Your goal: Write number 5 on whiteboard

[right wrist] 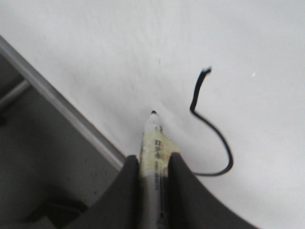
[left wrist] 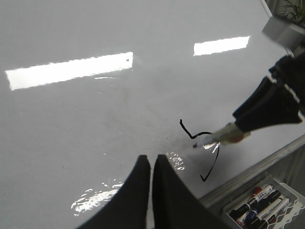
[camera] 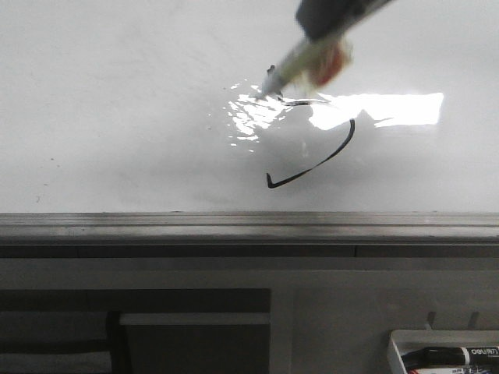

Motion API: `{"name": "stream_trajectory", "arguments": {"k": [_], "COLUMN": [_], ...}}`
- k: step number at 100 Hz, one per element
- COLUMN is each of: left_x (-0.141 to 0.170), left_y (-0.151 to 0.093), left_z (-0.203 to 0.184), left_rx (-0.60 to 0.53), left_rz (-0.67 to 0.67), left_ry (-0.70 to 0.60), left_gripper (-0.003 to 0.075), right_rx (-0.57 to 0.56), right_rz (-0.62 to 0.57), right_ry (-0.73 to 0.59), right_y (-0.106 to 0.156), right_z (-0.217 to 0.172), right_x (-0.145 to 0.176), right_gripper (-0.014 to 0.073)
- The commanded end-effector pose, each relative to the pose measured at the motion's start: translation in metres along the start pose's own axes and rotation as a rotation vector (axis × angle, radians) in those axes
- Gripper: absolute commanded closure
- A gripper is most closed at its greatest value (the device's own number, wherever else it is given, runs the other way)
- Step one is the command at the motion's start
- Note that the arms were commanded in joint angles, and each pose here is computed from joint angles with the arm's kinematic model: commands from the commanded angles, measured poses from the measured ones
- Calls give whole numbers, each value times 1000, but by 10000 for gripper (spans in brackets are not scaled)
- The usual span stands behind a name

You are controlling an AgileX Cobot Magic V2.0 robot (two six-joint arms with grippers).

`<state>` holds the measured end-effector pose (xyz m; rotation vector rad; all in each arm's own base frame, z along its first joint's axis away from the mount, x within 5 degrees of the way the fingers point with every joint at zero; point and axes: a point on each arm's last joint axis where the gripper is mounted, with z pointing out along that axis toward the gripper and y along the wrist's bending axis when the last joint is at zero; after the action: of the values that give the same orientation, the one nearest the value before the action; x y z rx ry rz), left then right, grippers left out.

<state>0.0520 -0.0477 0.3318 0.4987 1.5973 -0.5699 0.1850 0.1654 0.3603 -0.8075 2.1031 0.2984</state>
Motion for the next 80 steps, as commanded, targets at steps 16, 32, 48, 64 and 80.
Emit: {"name": "stream_trajectory", "arguments": {"k": [16,32,48,64,80], "left_x": [-12,-12,-13,-13,-13], "left_y": [1,1,1,1,1], "left_z": [-1,-1,-1,-1,-1], "left_rx": [-18,-18,-16,-16,-16], "left_rz": [-28,-28,-34,-34,-34], "left_ry": [-68,-68,-69,-69,-69], "left_gripper": [741,741,741,741,741], "right_rx": [95,111,121,121,114], "right_rz": [-89,-77,-70,-70,-66], "right_ry": [-144,-168,-192,-198,-177], "right_y": [-16,-23,-27,-28,-27], "right_z": [-33,-18,-11,-4,4], "right_x": [-16,-11,-13,-14,-13], "right_gripper": [636,636,636,636,636]}}
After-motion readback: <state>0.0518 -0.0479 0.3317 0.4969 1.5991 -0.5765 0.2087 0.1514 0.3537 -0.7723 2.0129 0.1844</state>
